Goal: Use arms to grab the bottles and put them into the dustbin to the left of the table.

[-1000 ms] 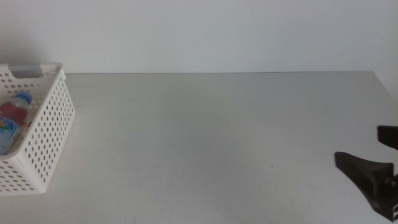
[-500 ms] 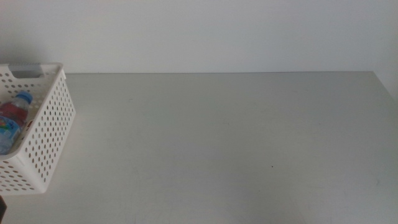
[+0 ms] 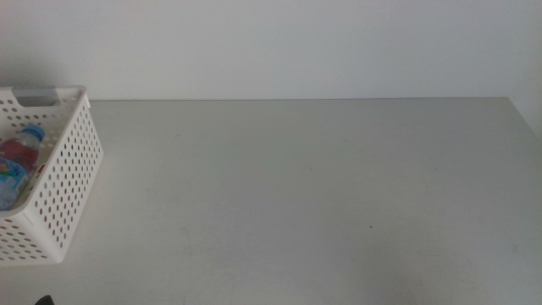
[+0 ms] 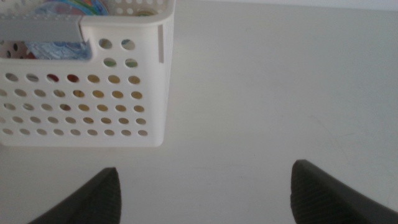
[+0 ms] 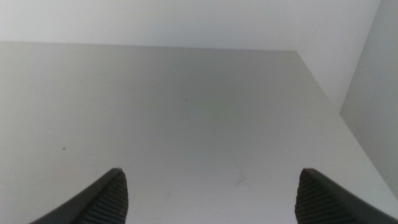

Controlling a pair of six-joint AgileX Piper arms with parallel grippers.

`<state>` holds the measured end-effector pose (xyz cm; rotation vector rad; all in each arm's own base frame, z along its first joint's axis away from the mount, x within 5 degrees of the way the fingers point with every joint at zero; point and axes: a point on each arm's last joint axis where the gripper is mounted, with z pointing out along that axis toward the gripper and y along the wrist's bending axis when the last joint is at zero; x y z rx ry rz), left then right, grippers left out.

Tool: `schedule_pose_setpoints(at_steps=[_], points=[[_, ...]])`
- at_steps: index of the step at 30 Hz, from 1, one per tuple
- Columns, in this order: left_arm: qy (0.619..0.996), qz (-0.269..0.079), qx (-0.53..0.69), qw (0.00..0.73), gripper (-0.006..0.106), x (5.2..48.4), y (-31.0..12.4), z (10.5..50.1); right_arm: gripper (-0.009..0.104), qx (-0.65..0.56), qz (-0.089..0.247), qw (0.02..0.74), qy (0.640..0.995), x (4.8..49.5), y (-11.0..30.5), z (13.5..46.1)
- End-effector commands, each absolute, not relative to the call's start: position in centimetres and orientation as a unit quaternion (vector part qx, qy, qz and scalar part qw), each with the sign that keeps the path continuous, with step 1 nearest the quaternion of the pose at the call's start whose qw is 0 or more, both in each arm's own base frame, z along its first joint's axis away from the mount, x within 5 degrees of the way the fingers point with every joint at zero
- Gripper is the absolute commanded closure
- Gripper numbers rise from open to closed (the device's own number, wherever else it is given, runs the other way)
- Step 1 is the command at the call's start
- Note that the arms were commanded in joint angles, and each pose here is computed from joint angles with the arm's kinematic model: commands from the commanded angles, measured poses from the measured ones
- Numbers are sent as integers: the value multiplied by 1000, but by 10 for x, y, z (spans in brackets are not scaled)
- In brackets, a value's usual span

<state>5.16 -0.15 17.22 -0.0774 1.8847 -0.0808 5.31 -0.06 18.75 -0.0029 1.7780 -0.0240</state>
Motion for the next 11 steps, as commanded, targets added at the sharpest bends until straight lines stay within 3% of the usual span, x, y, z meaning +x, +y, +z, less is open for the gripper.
schedule_pose_setpoints(at_steps=[1,11], points=[[772,-47,-38,633,7,53,-2,181,24,-2,-18,665,746,53,-1,194],[776,-44,-36,628,7,53,-2,177,24,-7,-23,647,762,53,-1,185]])
